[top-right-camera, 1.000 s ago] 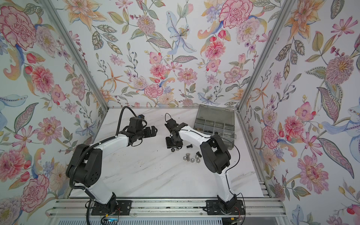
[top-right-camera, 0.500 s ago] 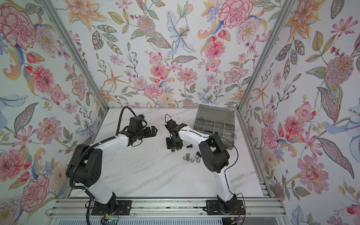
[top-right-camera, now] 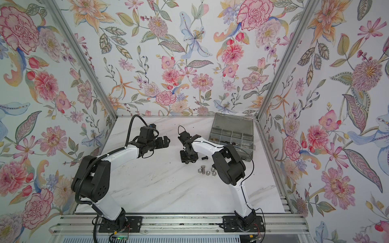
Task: Sort the screws and nuts into containers
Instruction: Pick up the nut from the center of the table.
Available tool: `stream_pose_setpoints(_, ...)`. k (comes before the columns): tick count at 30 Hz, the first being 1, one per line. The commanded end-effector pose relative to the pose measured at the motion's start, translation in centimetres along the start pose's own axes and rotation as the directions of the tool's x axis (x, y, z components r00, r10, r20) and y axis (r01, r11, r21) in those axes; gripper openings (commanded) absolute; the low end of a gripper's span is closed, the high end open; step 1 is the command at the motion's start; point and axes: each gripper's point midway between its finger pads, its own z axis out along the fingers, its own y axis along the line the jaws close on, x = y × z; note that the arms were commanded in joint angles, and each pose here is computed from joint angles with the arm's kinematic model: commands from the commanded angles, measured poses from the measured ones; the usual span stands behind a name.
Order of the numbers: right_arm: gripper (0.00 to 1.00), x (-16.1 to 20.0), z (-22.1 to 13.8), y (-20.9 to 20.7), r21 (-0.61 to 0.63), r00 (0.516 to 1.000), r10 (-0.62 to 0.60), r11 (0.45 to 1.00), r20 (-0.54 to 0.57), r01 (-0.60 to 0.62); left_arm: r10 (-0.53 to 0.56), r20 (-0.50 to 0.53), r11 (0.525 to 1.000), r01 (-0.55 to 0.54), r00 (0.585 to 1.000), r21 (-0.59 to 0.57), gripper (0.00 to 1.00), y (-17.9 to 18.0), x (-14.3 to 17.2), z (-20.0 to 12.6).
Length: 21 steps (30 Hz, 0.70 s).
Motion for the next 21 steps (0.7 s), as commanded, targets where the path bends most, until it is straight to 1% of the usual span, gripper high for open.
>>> stream_pose_setpoints(1,0.46,1.8,1.8,-0.9,0.059,0.998,0.002,0.998,-0.059,0.001,-0.007,0.025,1.0,0.007,1.0,0.01,0.99,-0.1,-0.6,-0.9)
stream_pose_setpoints(4,0.41,2.1,2.0,-0.8,0.069,0.998,-0.002,0.998,-0.066,0.007,-0.008,0.024,1.0,0.008,1.0,0.009,1.0,-0.1,-0.5,-0.9)
stream_pose_setpoints(7,0.41,2.5,1.9,-0.9,0.096,0.997,-0.011,0.995,-0.071,0.018,-0.008,0.025,1.0,0.008,1.0,0.009,0.99,-0.1,-0.6,-0.9)
stream_pose_setpoints(11,0.38,3.0,2.1,-1.1,0.115,0.996,-0.023,0.993,-0.081,0.032,-0.005,0.025,1.0,0.005,1.0,0.01,0.99,-0.1,-0.6,-0.9)
stream_pose_setpoints(16,0.27,3.2,2.2,-1.6,0.141,0.996,-0.023,0.989,-0.084,0.035,-0.007,0.025,1.0,0.007,1.0,0.013,0.99,-0.2,-0.6,-0.9)
stream_pose_setpoints(19,0.23,2.9,1.9,-1.7,0.143,0.997,-0.024,0.989,-0.075,0.035,-0.005,0.027,1.0,0.005,1.0,0.013,0.99,-0.2,-0.7,-0.9)
stream_pose_setpoints(21,0.17,2.7,1.7,-1.9,0.146,0.997,-0.021,0.989,-0.067,0.031,-0.004,0.027,1.0,0.004,1.0,0.013,0.99,-0.2,-0.6,-0.9)
